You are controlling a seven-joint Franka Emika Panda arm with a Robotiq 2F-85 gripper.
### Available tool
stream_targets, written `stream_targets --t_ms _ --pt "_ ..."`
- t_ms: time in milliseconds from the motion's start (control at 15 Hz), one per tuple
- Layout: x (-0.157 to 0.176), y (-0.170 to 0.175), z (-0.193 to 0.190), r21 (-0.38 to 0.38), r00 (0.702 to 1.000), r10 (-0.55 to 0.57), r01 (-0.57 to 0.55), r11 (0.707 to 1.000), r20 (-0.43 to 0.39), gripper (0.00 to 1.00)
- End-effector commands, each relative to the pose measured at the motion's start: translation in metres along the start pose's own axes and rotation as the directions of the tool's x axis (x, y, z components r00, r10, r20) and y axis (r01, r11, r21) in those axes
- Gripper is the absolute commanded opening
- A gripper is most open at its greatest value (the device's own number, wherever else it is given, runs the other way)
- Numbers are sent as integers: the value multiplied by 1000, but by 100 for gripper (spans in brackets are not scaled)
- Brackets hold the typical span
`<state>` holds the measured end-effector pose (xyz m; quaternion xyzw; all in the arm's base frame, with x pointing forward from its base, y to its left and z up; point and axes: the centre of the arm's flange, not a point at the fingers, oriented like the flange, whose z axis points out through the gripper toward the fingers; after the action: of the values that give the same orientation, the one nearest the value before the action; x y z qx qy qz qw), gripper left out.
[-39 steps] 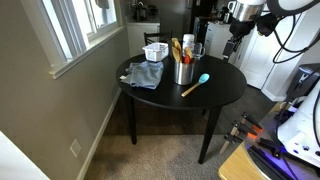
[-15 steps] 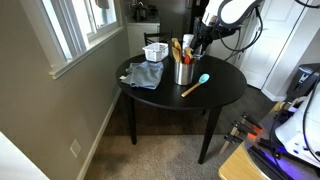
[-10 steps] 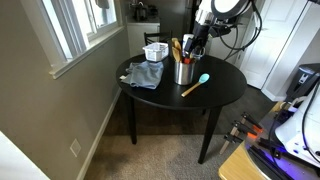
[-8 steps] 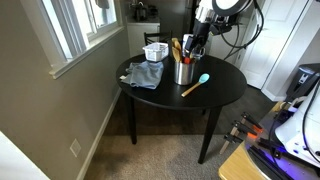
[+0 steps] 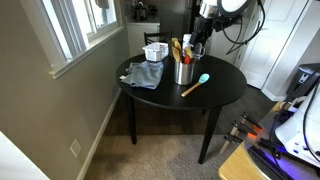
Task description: Remove one wooden spatula from the silver holder and place it on the table.
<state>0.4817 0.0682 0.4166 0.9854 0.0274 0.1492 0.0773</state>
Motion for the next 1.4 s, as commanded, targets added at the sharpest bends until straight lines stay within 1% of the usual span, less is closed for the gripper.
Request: stream_targets --t_ms 0,200,467,600,733,1067,1133,1200,1333 --pt "10 14 19 -25 999 49 -49 998 -4 100" --pt "18 20 33 -28 998 67 -68 997 -3 100" --pt "31 17 45 -12 998 55 -55 998 -9 100" --pt "34 13 45 26 999 38 -39 999 13 100" --pt "34 8 42 40 999 29 -30 999 12 100" --pt "39 9 40 10 999 41 -41 999 -17 100" --pt "39 10 39 12 999 42 -42 999 -20 75" --pt "38 12 39 16 999 41 -40 999 -20 74" --pt "37 14 38 15 999 49 -49 999 -21 61"
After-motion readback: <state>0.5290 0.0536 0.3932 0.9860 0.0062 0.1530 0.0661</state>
